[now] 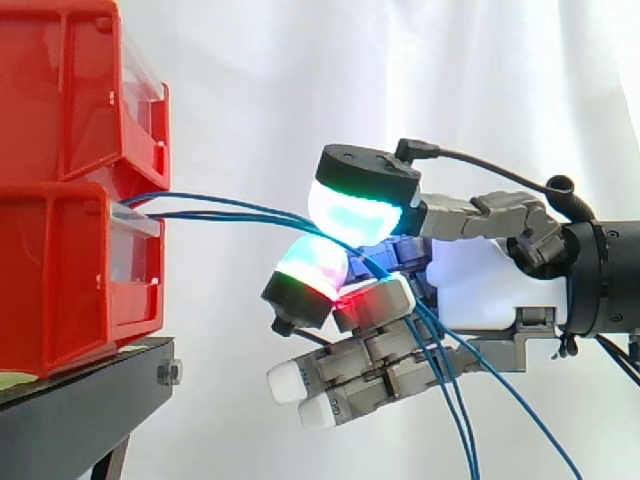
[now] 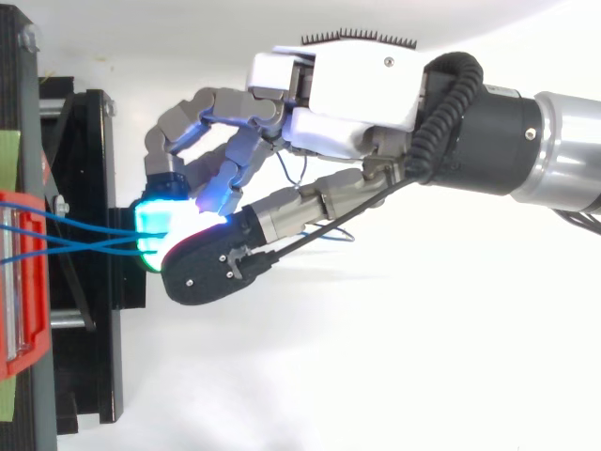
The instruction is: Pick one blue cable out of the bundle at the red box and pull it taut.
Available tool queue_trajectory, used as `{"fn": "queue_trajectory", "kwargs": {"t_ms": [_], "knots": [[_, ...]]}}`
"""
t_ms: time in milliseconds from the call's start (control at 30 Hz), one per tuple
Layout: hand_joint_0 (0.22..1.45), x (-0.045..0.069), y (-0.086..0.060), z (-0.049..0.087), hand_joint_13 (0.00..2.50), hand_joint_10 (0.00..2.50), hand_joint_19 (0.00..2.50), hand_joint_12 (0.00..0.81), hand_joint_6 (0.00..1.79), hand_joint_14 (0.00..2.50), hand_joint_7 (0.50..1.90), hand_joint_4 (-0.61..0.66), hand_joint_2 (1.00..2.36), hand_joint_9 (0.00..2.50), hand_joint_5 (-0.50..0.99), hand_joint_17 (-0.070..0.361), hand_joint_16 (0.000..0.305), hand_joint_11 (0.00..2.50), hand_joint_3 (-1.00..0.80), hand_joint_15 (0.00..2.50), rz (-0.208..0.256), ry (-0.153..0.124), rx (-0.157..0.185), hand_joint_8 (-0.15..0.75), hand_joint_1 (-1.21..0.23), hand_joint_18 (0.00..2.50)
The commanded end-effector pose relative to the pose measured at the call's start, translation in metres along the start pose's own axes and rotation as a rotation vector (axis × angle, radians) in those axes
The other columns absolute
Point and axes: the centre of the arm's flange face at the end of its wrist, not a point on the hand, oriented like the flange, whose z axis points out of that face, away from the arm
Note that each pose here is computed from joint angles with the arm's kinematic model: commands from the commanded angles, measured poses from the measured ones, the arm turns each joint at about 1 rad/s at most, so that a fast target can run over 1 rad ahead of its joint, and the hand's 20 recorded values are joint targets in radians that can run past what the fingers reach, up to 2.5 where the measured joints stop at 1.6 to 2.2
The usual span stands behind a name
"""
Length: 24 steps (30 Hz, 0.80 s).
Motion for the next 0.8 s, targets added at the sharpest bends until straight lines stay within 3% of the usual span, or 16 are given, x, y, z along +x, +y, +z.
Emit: {"fn": "queue_trajectory", "kwargs": {"t_ms": [0, 233, 500, 767], "knots": [[0.77, -0.0002, 0.0001, 0.0001, 0.7, 0.01, 0.23, 0.382, 0.91, 0.01, 1.18, 0.1, 1.01, 1.15, -0.17, 0.13, 0.058, 1.45, -0.38, 0.39, 0.0, -0.001, -0.001, 0.365, -0.92, 0.52], [0.81, -0.0002, 0.0, 0.0, 0.7, 0.01, 0.23, 0.379, 0.91, 0.02, 1.18, 0.09, 1.0, 1.14, -0.18, 0.129, 0.057, 1.46, -0.5, 0.39, 0.0, -0.001, 0.0, 0.358, -0.93, 0.54], [0.83, -0.0001, 0.0003, 0.0003, 0.7, 0.01, 0.24, 0.374, 0.92, 0.02, 1.13, 0.03, 1.0, 1.14, -0.18, 0.128, 0.057, 1.46, -0.5, 0.39, -0.001, -0.001, -0.003, 0.342, -0.91, 0.53], [0.78, -0.0003, 0.0004, 0.0004, 0.71, 0.01, 0.21, 0.373, 0.93, 0.02, 1.02, 0.13, 1.0, 1.13, -0.18, 0.127, 0.057, 1.44, -0.5, 0.39, -0.002, -0.003, -0.004, 0.341, -0.96, 0.55]]}}
